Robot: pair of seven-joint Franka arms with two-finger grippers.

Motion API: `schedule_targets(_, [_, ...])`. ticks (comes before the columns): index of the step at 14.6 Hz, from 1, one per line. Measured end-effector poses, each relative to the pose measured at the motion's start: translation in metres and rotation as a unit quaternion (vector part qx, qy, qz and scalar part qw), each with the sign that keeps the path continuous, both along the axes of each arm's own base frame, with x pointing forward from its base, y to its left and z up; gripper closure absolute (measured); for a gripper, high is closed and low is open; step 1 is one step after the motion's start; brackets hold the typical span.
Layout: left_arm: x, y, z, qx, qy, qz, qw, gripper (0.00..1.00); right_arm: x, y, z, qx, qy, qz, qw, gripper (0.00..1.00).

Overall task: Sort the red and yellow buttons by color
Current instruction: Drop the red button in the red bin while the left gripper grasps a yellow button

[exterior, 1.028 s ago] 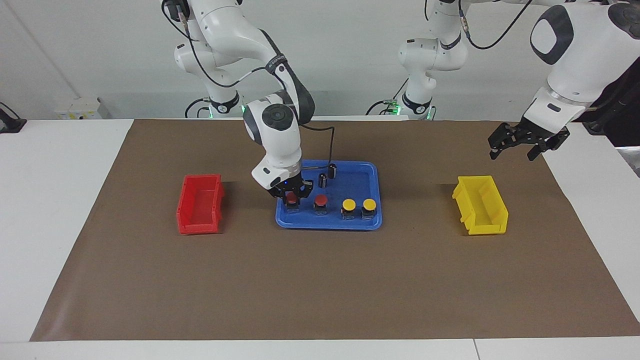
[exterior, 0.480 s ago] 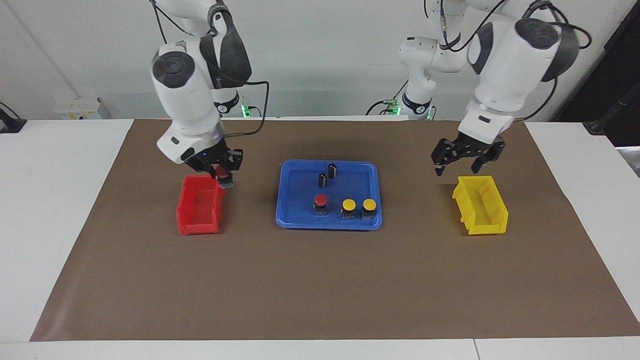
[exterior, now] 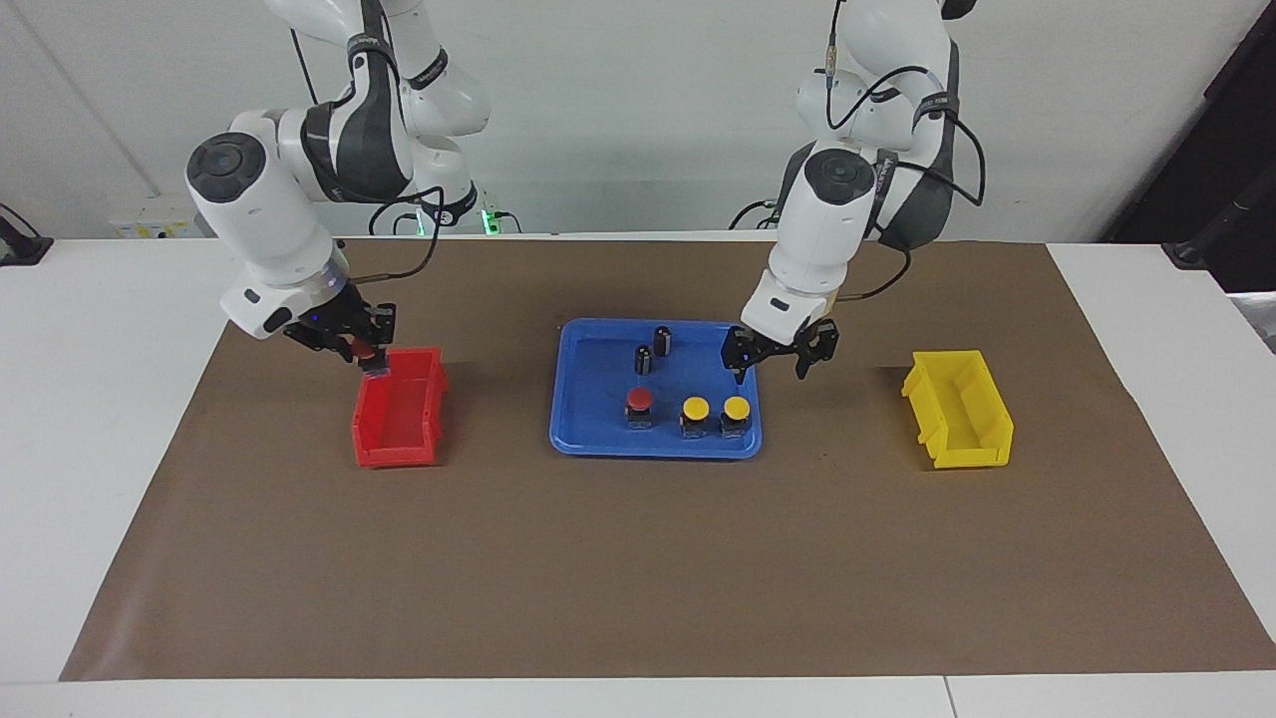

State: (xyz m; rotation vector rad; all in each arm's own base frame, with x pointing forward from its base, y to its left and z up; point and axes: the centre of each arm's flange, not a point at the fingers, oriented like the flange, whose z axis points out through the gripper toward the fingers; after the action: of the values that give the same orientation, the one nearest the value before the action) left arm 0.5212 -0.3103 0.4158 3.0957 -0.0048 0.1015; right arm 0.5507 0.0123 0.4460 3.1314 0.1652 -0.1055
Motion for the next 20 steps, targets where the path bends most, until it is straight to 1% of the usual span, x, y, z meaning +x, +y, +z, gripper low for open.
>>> schedule_targets(1, [-0.004,-0.002,-0.009,0.0,0.0,-0.002,1.0,0.05,-0.004,0.004,-0.007,0.0,-0.006,0.003,1.0,0.58])
schedule_targets(2, [-0.006,-0.004,-0.015,-0.001,-0.003,-0.002,1.0,0.07,-0.007,0.006,-0.011,0.001,-0.012,0.005,1.0,0.58])
schedule_targets(5, [-0.003,-0.011,-0.029,-0.008,-0.015,0.007,1.0,0.09,-0.015,0.006,-0.033,0.007,-0.032,0.001,0.999,0.58])
schedule_targets(8, [0.001,-0.017,-0.047,-0.008,-0.02,0.009,1.0,0.11,-0.027,0.005,-0.064,0.008,-0.04,-0.001,0.999,0.58])
schedule_targets(9, [0.002,-0.019,-0.055,-0.007,-0.02,0.008,1.0,0.15,-0.03,0.005,-0.071,0.008,-0.045,-0.002,0.999,0.58])
schedule_targets(10, [0.002,-0.021,-0.061,-0.006,-0.019,0.01,1.0,0.15,-0.032,0.004,-0.076,0.008,-0.048,-0.002,0.999,0.58])
schedule_targets(11, [0.002,-0.022,-0.066,-0.006,-0.019,0.014,1.0,0.23,-0.034,0.004,-0.08,0.008,-0.049,-0.002,0.999,0.58])
schedule_targets(12, [0.003,-0.022,-0.068,-0.006,-0.018,0.019,1.0,0.35,-0.035,0.004,-0.083,0.008,-0.049,-0.002,0.999,0.58])
schedule_targets(13, [0.003,-0.023,-0.067,-0.006,-0.019,0.022,1.0,0.51,-0.036,0.003,-0.084,0.008,-0.048,-0.002,0.999,0.58])
schedule_targets(14, [0.004,-0.023,-0.066,-0.007,-0.02,0.023,1.0,0.58,-0.038,0.003,-0.087,0.008,-0.048,-0.001,0.999,0.58])
schedule_targets(17, [0.006,-0.025,-0.061,-0.009,-0.022,0.026,0.999,0.58,-0.043,0.001,-0.096,0.008,-0.049,-0.001,0.999,0.58])
schedule_targets(18, [0.008,-0.026,-0.056,-0.008,-0.019,0.027,0.999,0.58,-0.044,0.001,-0.097,0.008,-0.048,-0.001,0.999,0.58])
schedule_targets(20, [0.012,-0.029,-0.035,0.002,-0.002,0.03,1.0,0.58,-0.045,0.001,-0.095,0.008,-0.05,0.001,0.999,0.56])
